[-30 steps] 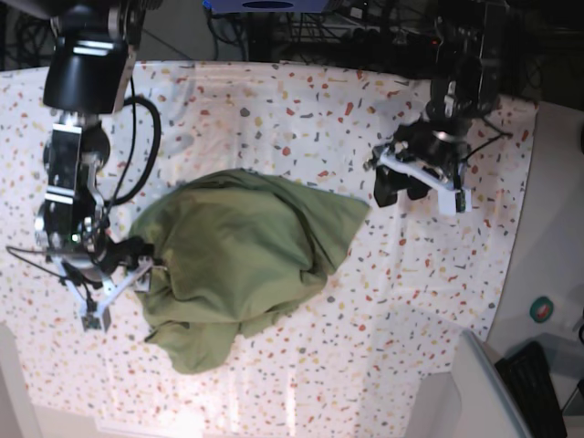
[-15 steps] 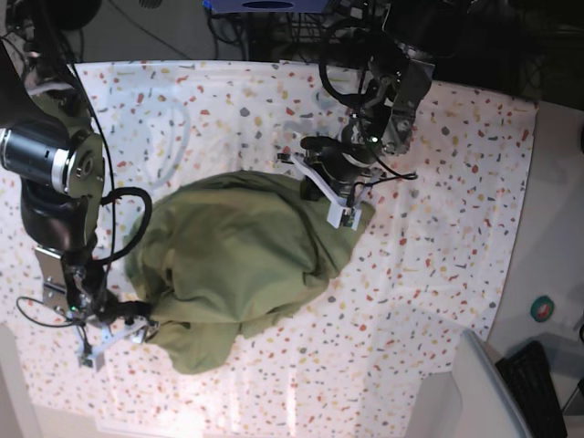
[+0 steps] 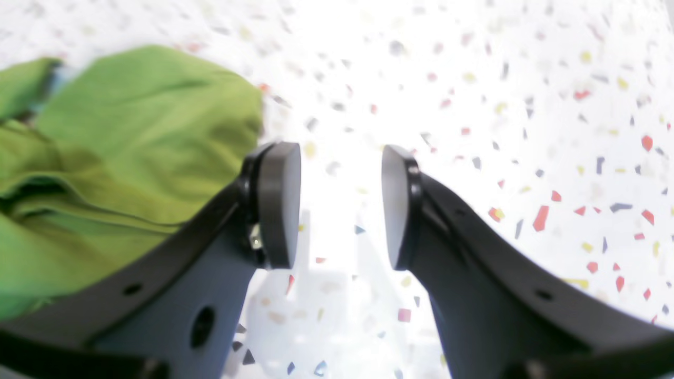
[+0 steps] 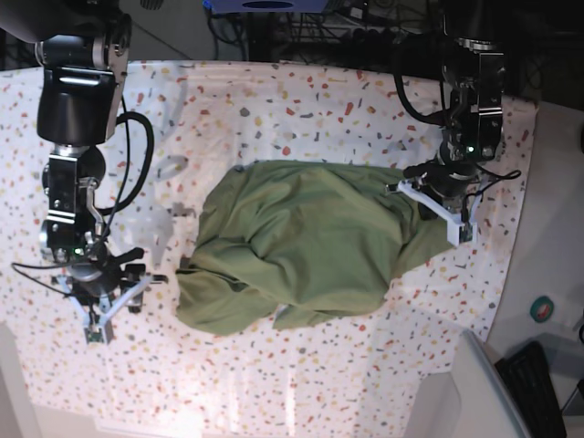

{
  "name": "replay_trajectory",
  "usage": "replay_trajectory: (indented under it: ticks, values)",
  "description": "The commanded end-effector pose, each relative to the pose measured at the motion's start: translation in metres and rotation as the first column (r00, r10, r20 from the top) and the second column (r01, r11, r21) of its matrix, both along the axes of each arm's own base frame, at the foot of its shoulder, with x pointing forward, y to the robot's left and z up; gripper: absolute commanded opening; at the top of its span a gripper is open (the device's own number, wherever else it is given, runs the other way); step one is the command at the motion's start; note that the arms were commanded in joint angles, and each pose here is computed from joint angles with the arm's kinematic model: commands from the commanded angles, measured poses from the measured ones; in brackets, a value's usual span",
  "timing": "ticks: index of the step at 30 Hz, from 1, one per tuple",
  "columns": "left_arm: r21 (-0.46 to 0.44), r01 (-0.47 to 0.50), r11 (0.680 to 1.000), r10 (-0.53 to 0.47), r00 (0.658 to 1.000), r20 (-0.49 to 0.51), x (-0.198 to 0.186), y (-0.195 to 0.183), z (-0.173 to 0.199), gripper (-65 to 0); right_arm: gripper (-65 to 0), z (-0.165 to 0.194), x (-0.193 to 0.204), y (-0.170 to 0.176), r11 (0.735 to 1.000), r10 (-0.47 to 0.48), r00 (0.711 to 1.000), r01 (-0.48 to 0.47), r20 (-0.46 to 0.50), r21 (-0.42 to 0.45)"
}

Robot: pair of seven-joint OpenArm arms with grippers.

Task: Layout the t-shirt on the table in an organized manner, then fold the t-shirt properly
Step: 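Grasp the shirt edges with both grippers and spread them apart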

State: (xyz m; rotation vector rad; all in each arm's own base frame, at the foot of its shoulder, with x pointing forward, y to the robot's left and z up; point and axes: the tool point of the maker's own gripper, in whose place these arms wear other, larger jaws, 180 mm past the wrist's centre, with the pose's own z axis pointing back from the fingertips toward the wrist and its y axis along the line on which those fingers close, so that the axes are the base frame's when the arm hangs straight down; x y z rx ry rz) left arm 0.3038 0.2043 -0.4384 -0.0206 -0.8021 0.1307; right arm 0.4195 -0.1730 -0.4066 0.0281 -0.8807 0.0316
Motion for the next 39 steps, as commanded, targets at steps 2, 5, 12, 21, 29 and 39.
replay_trajectory:
  ticks: [2,5,12,21,29,39]
  values:
    - [-0.065,0.076,0.995,-0.073,0.996,0.052,0.01,-0.049,0.013,-65.0,-33.2,0.015,0.016,-0.008,0.998,-0.05,0.998,0.049,0.024,0.036]
    - [-0.113,0.147,0.983,-0.143,0.989,0.047,0.007,-0.094,0.009,-65.0,-19.2,0.001,0.024,0.0,0.989,-0.083,0.995,0.088,-0.046,0.115]
    - [-0.112,0.151,0.982,-0.154,0.988,-0.02,-0.014,-0.092,-0.012,-65.0,-17.6,-0.029,0.048,0.039,0.964,-0.03,0.991,0.063,-0.129,0.259]
    - [-0.035,-0.067,0.997,0.064,0.995,-0.072,-0.048,0.004,-0.022,-65.0,-17.6,-0.045,0.055,0.072,0.941,-0.011,0.994,0.048,-0.112,0.335]
    - [0.011,-0.173,0.985,0.173,0.984,-0.042,-0.058,0.063,-0.009,-65.0,-17.7,-0.075,0.025,0.072,0.941,-0.012,0.985,0.069,-0.173,0.33]
    - [-0.002,-0.063,0.998,0.063,0.998,-0.023,-0.061,0.065,-0.002,-65.0,-65.0,-0.064,0.025,0.04,0.954,-0.064,0.993,0.089,-0.095,0.286]
